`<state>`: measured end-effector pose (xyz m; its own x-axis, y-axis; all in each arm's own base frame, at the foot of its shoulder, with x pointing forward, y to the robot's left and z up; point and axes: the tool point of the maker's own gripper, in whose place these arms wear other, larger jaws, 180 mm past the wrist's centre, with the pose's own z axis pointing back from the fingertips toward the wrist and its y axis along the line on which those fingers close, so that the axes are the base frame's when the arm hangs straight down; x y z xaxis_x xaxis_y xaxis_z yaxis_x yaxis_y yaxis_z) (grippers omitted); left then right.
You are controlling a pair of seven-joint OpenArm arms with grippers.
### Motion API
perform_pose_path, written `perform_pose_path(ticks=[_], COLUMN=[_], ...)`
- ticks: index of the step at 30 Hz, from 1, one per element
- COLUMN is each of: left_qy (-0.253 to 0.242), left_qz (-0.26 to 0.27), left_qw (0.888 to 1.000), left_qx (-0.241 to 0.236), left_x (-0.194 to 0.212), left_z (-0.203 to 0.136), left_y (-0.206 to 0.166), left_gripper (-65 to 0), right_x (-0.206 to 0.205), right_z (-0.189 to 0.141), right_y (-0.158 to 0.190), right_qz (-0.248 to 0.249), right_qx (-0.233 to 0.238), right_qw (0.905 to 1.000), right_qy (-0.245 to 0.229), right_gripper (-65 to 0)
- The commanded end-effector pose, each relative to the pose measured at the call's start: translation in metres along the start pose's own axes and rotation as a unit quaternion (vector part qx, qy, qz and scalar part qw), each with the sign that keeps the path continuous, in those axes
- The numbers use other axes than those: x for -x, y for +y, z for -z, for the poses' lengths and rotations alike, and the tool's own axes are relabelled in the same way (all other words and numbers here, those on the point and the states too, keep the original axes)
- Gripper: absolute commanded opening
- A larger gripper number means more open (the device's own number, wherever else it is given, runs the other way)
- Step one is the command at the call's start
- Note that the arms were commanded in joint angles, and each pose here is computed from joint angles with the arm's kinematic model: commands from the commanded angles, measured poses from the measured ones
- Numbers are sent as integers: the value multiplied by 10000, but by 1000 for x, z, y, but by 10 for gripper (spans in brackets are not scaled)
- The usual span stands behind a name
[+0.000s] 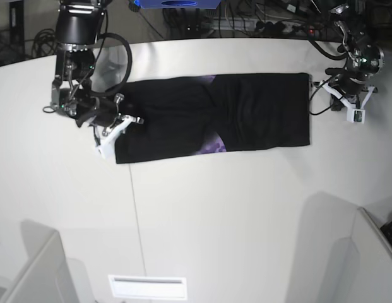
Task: Fold the T-shirt properly
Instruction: 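Grasp both ends of the shortened strip with both grippers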
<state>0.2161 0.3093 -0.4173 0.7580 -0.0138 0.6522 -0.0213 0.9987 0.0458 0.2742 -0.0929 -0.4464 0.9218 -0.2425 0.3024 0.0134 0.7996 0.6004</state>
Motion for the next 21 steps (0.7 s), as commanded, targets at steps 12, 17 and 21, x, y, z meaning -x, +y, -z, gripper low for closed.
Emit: perform_pose_path(ticks=[12,17,21], left_qy=[-188,-243,-284], left_qz=[368,481,425], left_qw=[9954,9932,9943], left_qx=[861,1031,939], left_x=[-20,-28,-36], left_z=[20,24,28], left_y=[-77,-92,-95], left_gripper=[-650,-650,-650], right_x=[-32,-48,-53], right_z=[-21,-31,-34], right_y=[-18,-3,17], right_qz=[-550,-781,-1351], right_qx=[577,910,1051], right_qw=[9964,9915,9836], right_qy=[-286,-501,-560], right_gripper=[-650,-650,-650])
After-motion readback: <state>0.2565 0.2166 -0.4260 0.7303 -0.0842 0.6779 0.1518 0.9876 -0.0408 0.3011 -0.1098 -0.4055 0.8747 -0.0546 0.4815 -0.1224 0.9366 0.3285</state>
